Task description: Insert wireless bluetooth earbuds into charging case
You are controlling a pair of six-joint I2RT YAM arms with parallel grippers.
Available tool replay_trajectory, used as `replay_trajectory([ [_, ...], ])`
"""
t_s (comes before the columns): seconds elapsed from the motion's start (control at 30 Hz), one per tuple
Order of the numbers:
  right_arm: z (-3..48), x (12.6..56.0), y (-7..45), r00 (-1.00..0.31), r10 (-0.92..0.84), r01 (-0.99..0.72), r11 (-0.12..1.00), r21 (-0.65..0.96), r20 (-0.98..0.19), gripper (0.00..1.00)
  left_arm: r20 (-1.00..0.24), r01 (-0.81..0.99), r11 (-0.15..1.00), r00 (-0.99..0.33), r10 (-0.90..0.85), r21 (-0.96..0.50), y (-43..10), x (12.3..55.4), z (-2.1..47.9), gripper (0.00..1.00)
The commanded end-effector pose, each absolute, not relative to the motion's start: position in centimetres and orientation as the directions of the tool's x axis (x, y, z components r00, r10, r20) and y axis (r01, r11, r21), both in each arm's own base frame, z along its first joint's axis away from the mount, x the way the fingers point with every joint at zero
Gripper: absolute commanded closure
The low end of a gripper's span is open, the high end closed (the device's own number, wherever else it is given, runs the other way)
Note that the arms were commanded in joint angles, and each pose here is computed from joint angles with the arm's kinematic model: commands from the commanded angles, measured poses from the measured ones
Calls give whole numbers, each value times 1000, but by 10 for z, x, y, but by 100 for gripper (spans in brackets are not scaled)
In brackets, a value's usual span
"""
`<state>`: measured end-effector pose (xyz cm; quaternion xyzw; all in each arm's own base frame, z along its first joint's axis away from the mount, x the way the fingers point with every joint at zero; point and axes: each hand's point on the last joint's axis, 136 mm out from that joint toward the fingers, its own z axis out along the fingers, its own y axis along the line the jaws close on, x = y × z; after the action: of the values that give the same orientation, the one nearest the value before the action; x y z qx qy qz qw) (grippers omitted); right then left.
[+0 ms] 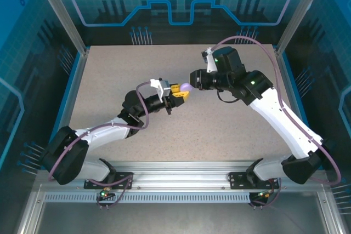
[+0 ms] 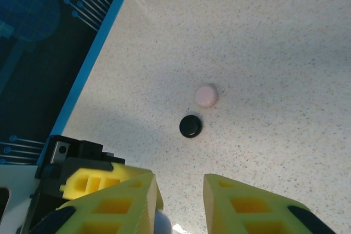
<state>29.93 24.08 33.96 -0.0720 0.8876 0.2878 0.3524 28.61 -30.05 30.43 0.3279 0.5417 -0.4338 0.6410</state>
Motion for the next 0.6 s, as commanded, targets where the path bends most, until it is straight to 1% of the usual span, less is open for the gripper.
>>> replay_trajectory([
  [0.0,354,302,219,-701,151,-271,848,456,-697,66,-971,898,437,56,-232,-53,-294,289,307,100],
  [0.13,350,304,205,-684,176,-228,870,436,-708,64,-973,897,434,25,-231,-80,-294,290,299,100],
  [0.27,332,303,192,-683,205,-175,886,430,-701,62,-972,883,447,-38,-231,-141,-294,295,285,100],
  [0.33,319,301,184,-687,224,-140,893,429,-691,61,-969,873,448,-97,-228,-193,-295,299,272,100],
  [0.43,301,299,178,-695,245,-102,897,430,-676,57,-944,836,449,-230,-235,-315,-298,305,246,100],
  [0.57,279,297,172,-709,255,-60,907,416,-657,51,-884,759,452,-397,-248,-468,-307,311,206,100],
])
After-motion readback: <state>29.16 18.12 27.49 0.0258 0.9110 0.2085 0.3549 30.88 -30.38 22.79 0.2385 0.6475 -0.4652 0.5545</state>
